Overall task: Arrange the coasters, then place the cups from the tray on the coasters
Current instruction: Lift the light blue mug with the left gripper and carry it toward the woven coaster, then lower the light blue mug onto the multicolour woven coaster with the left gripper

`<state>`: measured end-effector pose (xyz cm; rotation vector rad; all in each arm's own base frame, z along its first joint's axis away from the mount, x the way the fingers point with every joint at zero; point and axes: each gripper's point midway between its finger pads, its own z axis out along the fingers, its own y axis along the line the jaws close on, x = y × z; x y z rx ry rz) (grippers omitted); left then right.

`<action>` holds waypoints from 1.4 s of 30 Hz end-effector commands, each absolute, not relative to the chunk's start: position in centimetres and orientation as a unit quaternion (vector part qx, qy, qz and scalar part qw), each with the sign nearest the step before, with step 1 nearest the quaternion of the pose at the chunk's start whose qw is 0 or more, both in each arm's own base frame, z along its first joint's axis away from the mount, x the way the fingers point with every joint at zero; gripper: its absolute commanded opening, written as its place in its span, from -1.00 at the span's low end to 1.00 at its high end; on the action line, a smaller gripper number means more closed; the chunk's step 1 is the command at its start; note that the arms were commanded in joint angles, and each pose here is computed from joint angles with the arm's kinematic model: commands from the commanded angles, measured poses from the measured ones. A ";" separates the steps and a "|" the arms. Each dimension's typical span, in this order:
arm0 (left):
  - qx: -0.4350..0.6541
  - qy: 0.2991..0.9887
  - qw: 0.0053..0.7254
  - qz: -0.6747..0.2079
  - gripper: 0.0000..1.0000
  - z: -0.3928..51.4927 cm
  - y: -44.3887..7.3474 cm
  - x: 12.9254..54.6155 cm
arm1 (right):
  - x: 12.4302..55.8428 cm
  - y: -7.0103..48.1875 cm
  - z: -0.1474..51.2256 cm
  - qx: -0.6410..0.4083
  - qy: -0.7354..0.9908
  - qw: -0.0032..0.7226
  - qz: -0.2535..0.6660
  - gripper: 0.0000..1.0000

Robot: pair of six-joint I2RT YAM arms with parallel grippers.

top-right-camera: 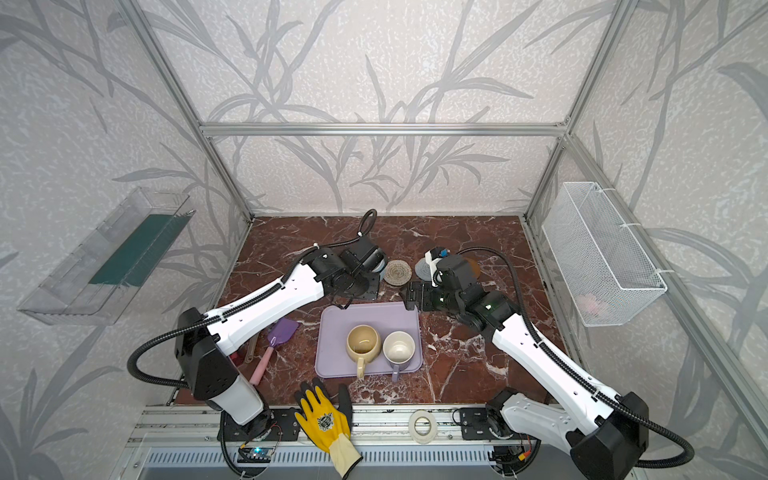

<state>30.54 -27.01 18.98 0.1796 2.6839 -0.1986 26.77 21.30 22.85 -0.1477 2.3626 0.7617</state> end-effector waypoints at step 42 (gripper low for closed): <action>0.000 0.977 0.207 -0.059 -1.00 9.4 -33.5 43.5 | 34.6 15.9 16.8 0.021 0.893 0.305 0.329 0.98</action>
